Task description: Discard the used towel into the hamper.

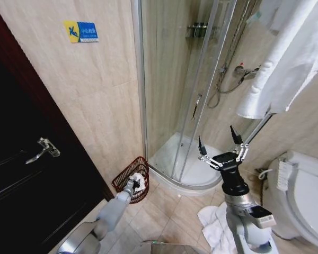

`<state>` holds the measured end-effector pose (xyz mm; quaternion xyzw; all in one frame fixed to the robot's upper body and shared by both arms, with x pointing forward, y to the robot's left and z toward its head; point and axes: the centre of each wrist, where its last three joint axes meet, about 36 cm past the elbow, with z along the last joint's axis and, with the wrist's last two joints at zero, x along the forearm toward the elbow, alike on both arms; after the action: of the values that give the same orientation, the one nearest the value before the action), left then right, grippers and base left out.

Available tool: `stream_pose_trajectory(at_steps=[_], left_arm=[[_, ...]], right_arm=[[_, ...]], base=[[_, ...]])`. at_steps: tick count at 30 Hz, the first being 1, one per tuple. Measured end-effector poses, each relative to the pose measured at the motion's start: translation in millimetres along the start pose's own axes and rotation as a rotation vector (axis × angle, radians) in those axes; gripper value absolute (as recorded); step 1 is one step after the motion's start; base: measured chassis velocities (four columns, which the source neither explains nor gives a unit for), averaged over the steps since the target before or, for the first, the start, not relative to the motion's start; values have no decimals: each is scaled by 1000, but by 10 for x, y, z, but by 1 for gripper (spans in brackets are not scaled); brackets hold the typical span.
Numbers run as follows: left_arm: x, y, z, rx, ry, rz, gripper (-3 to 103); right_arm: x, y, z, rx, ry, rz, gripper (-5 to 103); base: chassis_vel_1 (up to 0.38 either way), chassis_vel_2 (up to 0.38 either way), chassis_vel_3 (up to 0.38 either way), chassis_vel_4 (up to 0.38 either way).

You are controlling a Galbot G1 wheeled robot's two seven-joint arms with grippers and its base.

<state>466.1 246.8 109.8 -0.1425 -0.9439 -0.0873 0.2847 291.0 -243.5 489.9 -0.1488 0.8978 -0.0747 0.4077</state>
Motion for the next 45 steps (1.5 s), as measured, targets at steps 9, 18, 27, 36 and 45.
stream_pose_trajectory(at_steps=[9,18,27,36,45], left_arm=[[-54,169,-124,-41,-9,-31,6],[-149,281,-347,-111,-19,-86,6],[-246,143,-419,-95,-6,-83,6],[-298,104,-531,-87,4,-127,23],[-149,410,-342,-295,103,-164,56]], right_arm=[[-60,31,80,16,-19,20,100],[-109,55,164,25,-41,5,100],[-84,43,243,28,-72,3,100],[-28,19,207,22,-67,11,100],[28,39,229,18,-69,29,100]], base=[[0,0,0,0],[0,0,0,0],[-57,42,49,-53],[0,0,0,0],[0,0,0,0]])
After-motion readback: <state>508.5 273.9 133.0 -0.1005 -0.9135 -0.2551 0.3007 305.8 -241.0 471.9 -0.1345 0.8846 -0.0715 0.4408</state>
